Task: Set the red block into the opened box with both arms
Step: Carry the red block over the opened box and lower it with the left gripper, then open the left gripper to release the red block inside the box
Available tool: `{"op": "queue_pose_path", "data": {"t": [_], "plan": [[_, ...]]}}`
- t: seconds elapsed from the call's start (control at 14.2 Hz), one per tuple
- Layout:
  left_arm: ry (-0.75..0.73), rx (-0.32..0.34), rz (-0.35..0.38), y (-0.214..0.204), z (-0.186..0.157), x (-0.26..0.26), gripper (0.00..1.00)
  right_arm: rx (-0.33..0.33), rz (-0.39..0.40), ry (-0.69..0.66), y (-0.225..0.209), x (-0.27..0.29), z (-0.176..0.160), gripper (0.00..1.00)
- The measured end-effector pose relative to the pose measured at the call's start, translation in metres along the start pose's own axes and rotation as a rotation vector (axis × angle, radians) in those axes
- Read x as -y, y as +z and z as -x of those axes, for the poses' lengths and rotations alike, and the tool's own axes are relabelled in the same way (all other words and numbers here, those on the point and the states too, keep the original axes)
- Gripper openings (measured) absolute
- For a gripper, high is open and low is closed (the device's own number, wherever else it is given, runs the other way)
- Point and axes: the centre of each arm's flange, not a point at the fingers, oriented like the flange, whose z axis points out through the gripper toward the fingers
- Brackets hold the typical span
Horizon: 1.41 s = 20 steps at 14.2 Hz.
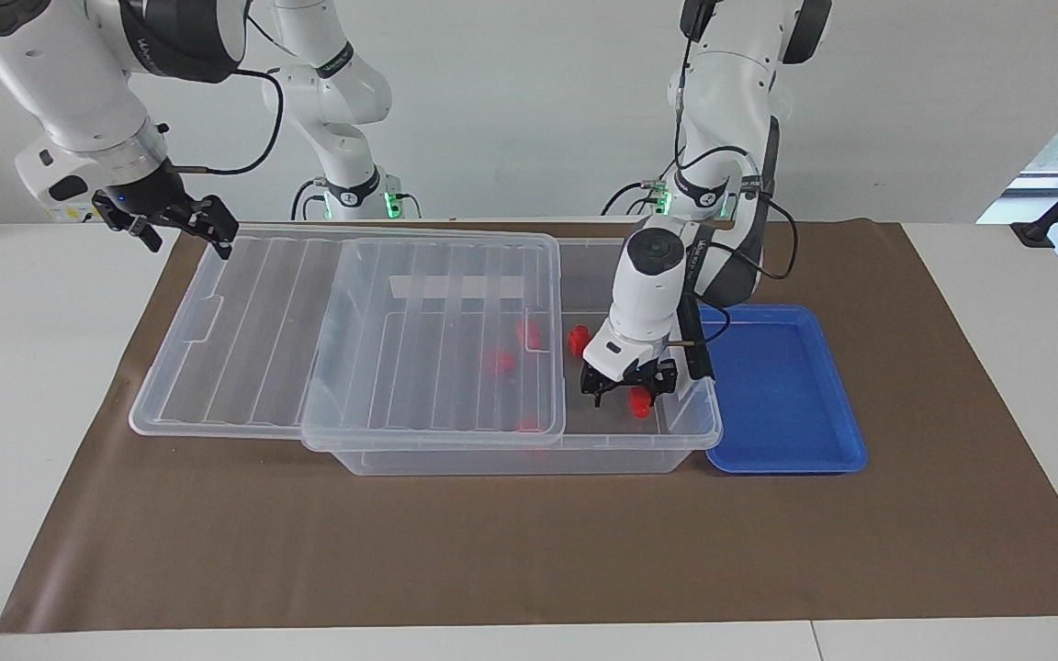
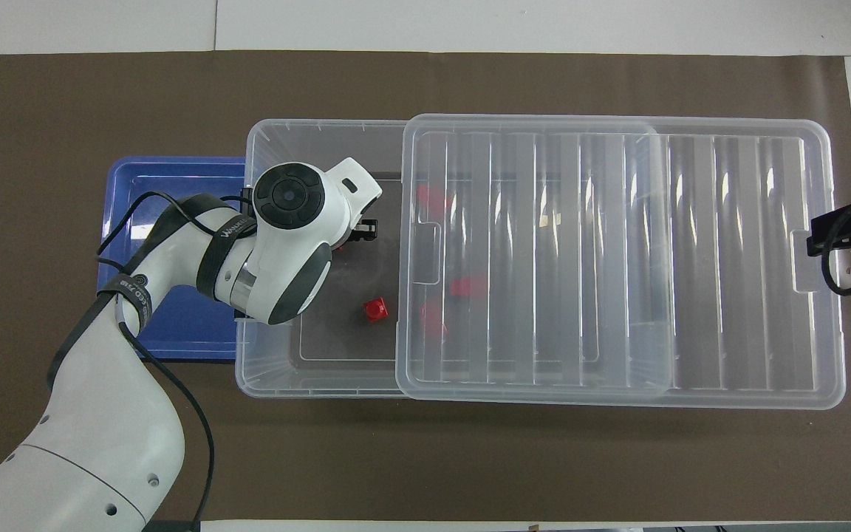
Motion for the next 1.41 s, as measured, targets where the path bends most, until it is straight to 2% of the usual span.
{"op": "queue_pose_path", "data": {"t": [0.28, 0.77, 1.41], "plan": [[-0.005, -0.011, 0.0, -0.044, 0.003, 0.005, 1.0, -0.004, -0.04, 0.004, -0.001, 0.001, 0.0, 1.0], [-0.002, 0.002, -0.007, -0.063, 0.008, 0.005, 1.0, -0.008, -0.04, 0.003, -0.002, 0.002, 0.0, 1.0], [-0.029, -0.002, -0.01, -0.174, 0.032, 0.038, 1.0, -0.008, -0.04, 0.001, -0.002, 0.003, 0.0, 1.0]]}}
